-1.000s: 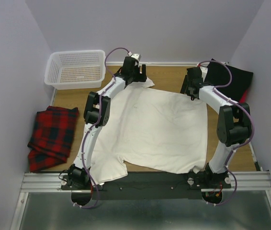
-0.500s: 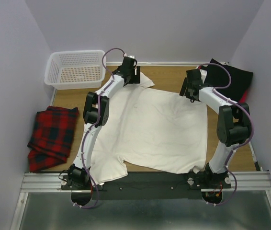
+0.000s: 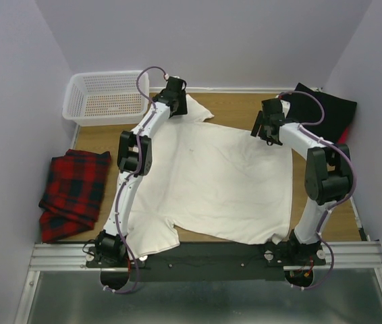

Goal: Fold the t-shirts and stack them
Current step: Flatten out the tshirt

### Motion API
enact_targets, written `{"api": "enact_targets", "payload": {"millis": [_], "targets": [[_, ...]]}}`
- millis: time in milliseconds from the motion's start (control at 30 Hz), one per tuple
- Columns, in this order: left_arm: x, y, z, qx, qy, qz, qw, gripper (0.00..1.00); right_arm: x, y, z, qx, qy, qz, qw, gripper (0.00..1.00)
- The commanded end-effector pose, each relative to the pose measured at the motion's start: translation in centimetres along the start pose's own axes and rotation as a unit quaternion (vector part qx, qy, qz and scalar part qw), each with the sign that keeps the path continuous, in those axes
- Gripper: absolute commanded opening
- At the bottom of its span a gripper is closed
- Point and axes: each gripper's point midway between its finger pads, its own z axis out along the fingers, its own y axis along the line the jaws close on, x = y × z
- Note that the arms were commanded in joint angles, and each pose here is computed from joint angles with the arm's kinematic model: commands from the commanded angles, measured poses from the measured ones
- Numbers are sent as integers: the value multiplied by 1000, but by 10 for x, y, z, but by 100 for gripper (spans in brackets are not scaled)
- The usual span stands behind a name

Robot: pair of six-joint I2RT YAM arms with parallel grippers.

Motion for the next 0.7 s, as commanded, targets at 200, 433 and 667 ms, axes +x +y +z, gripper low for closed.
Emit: {"api": "enact_targets", "payload": {"millis": [200, 433, 667], "targets": [[-22, 43, -1, -42, -16, -67, 997, 66, 6, 11, 12, -12, 26, -9, 1000, 84], [-43, 70, 1, -54, -42, -106, 992, 63, 20, 11, 2, -25, 57, -15, 998, 84], [-71, 70, -8, -18, -75, -122, 990, 61, 57, 4, 5, -26, 106, -21, 994, 84]]}}
